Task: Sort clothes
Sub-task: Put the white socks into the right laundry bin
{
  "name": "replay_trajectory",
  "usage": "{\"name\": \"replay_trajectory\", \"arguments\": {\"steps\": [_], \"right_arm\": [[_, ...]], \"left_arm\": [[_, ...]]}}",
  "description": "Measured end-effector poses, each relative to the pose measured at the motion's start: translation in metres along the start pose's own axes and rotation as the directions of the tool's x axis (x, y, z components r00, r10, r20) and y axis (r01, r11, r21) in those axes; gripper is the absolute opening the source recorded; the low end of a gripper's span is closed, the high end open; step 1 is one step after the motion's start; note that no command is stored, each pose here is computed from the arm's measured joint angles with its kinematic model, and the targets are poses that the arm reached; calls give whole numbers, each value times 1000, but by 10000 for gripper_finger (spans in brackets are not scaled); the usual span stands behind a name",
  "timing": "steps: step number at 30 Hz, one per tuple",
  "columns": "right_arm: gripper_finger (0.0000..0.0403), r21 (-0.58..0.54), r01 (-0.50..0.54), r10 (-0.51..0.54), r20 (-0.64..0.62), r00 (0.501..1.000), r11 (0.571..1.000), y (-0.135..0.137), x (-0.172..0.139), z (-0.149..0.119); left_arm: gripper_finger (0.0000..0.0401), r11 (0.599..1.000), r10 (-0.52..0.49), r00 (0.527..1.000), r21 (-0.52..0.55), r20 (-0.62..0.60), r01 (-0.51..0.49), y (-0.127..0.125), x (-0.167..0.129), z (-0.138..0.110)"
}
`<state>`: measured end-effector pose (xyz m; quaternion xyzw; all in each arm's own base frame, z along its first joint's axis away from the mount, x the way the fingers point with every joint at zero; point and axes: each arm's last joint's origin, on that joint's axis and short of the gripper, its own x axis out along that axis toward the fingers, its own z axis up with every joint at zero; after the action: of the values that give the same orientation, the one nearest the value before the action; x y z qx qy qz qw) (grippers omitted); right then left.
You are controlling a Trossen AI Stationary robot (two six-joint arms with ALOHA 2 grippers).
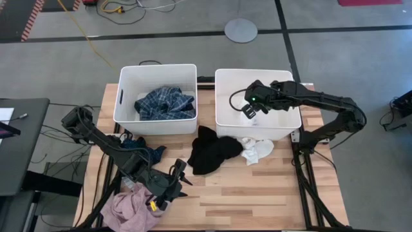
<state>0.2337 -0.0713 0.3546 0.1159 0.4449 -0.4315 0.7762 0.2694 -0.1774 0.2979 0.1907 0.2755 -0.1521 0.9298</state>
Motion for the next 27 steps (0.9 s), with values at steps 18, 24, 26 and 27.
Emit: {"name": "replay_trajectory", "arguments": {"steps": [18,24,26,27], "right_arm": [[224,-159,-149,178,186,966,976,36,-21,3],[224,-270,-227,284,193,939,936,63,-43,-18],[224,-287,-234,292,181,939,929,70,-50,-28],[224,-296,-231,290,175,941,927,72,-54,-34]], "left_arm": [[193,1000,-5,999,-3,-33,5,-7,10,-20],[193,1000,-5,999,-1,-34,5,-7,10,-20],[193,1000,-5,999,-1,-34,5,-7,10,-20],[193,1000,-5,999,0,-37,5,-7,10,-21]]}}
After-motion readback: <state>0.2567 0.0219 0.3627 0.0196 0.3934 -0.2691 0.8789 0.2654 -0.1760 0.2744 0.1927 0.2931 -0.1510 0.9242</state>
